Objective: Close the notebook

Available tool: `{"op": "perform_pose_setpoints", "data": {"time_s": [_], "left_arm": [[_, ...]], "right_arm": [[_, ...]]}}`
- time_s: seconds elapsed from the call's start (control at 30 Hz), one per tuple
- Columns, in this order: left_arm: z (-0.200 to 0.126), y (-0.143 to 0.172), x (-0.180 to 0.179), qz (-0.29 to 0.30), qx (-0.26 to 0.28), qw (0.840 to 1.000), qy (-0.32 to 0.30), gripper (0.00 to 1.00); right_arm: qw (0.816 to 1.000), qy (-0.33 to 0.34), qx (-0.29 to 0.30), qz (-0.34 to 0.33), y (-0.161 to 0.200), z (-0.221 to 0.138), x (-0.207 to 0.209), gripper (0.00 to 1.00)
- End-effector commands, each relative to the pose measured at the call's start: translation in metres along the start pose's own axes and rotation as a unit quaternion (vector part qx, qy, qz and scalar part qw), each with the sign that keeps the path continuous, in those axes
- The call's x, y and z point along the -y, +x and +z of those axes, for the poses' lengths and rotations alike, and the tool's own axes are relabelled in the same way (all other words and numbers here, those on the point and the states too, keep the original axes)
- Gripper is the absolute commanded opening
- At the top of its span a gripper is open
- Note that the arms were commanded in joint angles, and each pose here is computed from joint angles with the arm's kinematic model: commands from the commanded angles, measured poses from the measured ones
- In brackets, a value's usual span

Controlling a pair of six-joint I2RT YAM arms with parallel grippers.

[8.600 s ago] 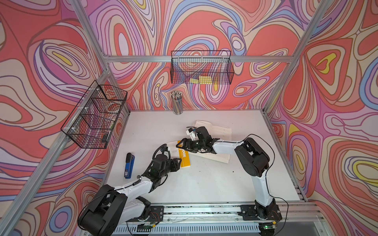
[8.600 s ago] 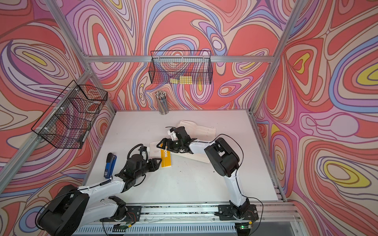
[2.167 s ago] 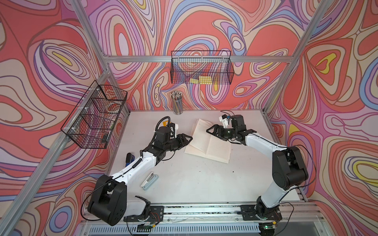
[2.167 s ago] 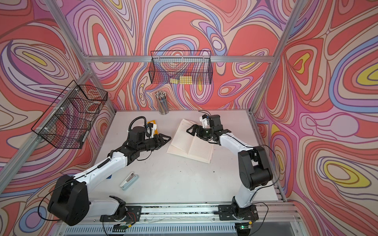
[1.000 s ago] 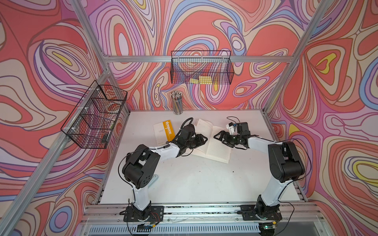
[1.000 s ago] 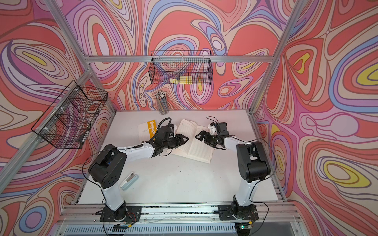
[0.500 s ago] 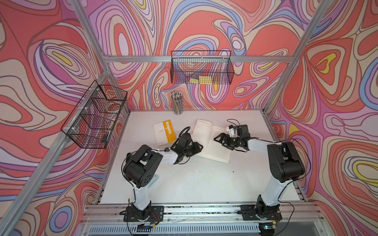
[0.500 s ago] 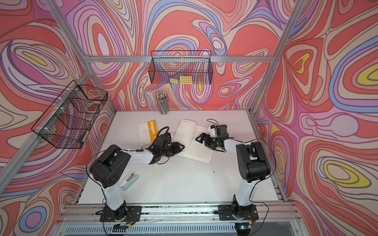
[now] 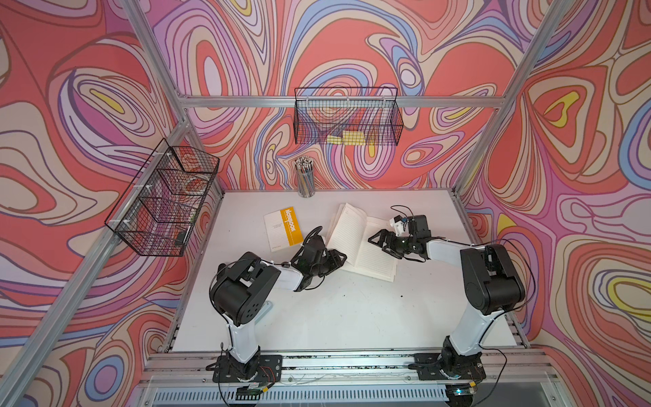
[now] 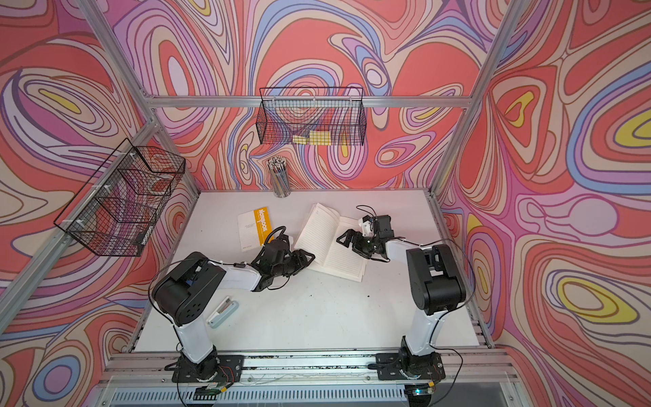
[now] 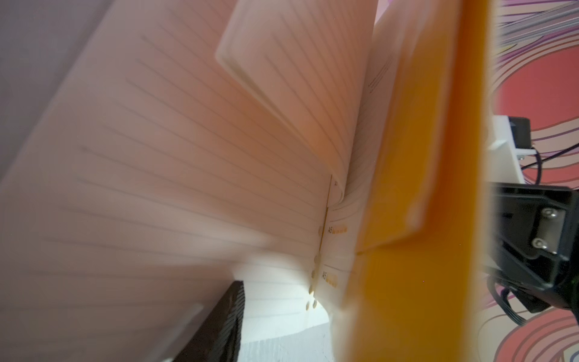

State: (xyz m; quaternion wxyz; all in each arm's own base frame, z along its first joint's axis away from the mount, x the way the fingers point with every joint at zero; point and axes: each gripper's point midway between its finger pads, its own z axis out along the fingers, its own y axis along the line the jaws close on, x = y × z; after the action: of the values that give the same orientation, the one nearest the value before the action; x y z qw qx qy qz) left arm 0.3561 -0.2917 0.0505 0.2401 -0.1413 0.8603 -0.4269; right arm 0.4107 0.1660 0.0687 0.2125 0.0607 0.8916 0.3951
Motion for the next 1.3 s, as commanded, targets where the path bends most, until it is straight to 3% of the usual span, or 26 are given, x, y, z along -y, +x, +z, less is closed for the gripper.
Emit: {"op": "perform_pose_setpoints", "data": {"time_s": [0.0, 0.4, 0.63, 1.07, 1.27], "left_arm": [[-0.007, -0.009, 0.011, -0.004, 0.028, 0.999, 0.016, 0.53], [-0.011, -0.022, 0.027, 0.002, 0.055, 0.998, 0.038, 0.34], [-0.012, -0.023, 0.031, -0.002, 0.057, 0.997, 0.048, 0.00], [-0.045, -0.020, 0.054, 0.019, 0.070, 0.992, 0.103, 0.00], [-0.074, -0.022, 0.049, 0.026, 0.096, 0.992, 0.078, 0.00]], "right_arm": [[1.000, -0.001, -0.010, 0.005, 0.005, 0.003, 0.005, 0.99], [1.000, -0.002, -0.011, 0.005, 0.004, 0.003, 0.004, 0.98], [1.000, -0.002, -0.012, 0.007, 0.005, 0.004, 0.005, 0.98], [0.999, -0.016, 0.014, -0.023, -0.017, -0.012, -0.024, 0.98], [0.998, -0.030, 0.025, -0.047, -0.025, -0.017, -0.057, 0.99]]}}
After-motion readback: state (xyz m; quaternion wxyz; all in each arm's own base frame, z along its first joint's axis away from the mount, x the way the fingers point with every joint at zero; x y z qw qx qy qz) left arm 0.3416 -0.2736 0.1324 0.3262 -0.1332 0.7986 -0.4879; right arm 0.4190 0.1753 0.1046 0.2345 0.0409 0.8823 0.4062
